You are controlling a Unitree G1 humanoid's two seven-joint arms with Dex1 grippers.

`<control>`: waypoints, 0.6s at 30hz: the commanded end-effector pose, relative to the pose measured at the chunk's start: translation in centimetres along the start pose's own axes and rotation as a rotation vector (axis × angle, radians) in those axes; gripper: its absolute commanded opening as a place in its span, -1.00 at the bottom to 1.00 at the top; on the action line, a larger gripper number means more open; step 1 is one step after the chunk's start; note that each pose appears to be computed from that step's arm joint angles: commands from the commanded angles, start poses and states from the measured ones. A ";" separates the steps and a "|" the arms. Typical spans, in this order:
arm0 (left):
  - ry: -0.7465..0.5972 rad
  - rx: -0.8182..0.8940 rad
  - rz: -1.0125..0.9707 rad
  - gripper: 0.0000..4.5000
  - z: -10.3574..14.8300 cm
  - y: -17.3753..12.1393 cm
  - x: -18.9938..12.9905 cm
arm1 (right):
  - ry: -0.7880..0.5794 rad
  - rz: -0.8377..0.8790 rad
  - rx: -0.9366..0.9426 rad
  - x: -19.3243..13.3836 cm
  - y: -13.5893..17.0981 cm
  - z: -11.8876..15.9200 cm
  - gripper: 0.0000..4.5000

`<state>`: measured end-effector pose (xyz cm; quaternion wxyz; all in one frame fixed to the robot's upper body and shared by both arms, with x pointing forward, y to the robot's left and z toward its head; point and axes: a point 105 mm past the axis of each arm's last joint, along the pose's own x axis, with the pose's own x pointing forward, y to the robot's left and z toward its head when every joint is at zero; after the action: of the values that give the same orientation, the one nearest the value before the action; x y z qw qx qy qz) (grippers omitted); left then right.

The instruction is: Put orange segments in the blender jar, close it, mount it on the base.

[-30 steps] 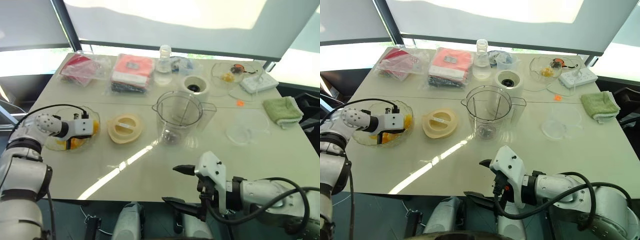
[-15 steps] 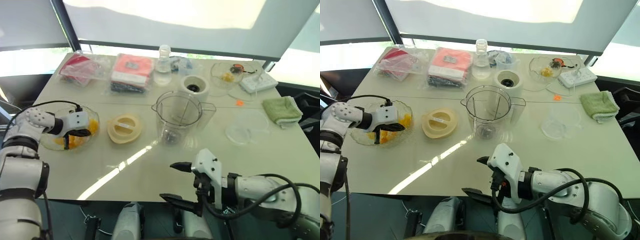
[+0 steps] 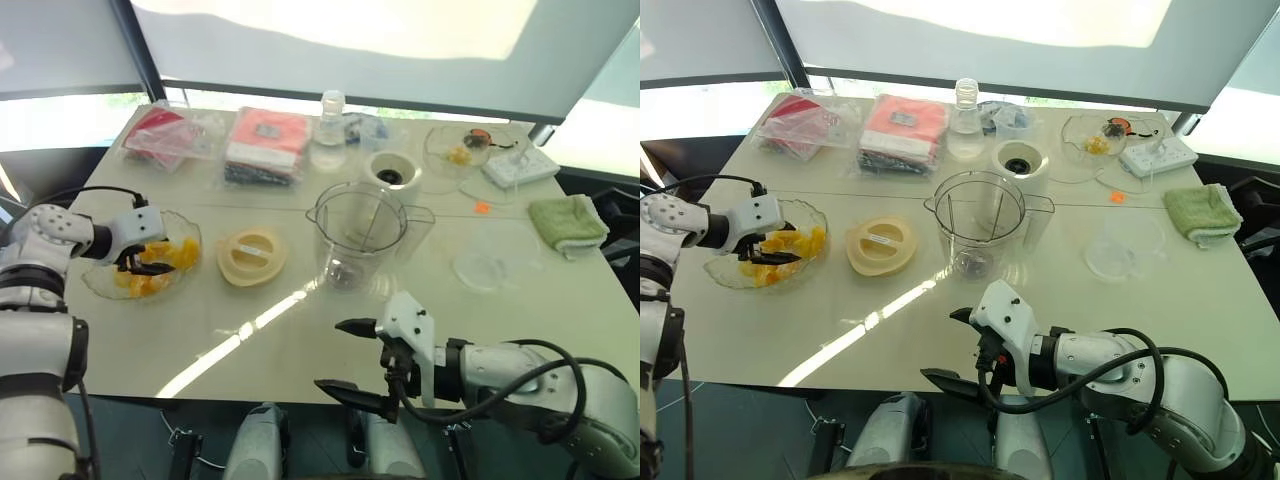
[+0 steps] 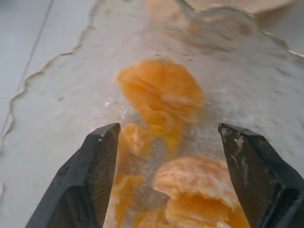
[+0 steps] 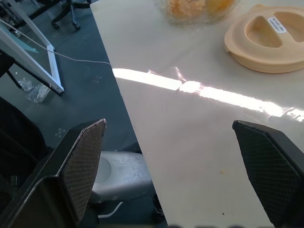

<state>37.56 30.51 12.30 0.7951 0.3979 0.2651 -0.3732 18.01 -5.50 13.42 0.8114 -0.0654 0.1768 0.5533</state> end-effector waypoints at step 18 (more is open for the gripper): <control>-0.012 -0.361 0.066 0.41 0.1 0.5 2.0 | -0.035 -0.023 -0.004 0.1 0.4 0.1 1.00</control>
<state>38.81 29.85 10.52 0.8580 0.2615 0.3215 -0.3034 18.04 -5.56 12.83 0.8216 -0.0580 0.1804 0.5376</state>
